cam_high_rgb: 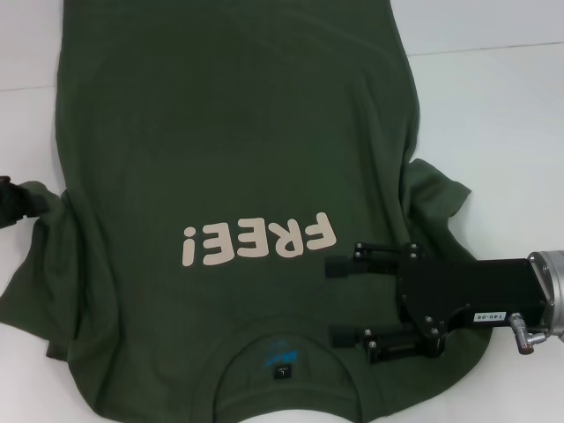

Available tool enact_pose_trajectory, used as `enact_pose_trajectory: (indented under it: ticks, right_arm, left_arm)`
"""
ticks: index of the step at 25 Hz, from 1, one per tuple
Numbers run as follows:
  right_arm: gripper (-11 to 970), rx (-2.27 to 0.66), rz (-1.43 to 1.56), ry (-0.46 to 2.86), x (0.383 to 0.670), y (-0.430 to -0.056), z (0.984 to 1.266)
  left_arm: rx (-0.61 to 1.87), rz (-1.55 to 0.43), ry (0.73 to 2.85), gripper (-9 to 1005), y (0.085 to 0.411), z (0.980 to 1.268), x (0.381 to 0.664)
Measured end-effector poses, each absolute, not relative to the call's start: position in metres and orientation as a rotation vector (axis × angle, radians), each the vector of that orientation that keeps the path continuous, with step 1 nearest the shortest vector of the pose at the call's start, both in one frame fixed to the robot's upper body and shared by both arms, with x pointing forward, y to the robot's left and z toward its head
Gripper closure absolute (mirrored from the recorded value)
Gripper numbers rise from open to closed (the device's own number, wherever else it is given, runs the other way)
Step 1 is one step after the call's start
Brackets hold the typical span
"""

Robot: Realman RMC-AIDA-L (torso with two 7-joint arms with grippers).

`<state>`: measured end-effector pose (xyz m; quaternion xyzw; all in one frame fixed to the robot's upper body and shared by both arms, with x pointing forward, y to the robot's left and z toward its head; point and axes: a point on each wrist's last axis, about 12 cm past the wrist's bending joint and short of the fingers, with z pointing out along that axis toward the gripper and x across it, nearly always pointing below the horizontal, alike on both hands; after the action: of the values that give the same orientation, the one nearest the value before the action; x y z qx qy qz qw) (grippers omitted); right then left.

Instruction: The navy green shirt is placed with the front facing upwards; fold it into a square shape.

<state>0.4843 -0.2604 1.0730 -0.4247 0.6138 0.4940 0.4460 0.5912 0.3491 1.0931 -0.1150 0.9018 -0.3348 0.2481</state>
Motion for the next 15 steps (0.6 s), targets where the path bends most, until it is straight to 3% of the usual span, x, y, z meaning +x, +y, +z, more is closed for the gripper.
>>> enact_pose_trajectory:
  ticks: [15]
  right_arm:
    - [102,-1.063,1.196,1.5,0.484,-0.2579,1.071]
  left_arm:
    - [-0.387,-0.948,2.448,973,0.3464,1.1026,0.5986]
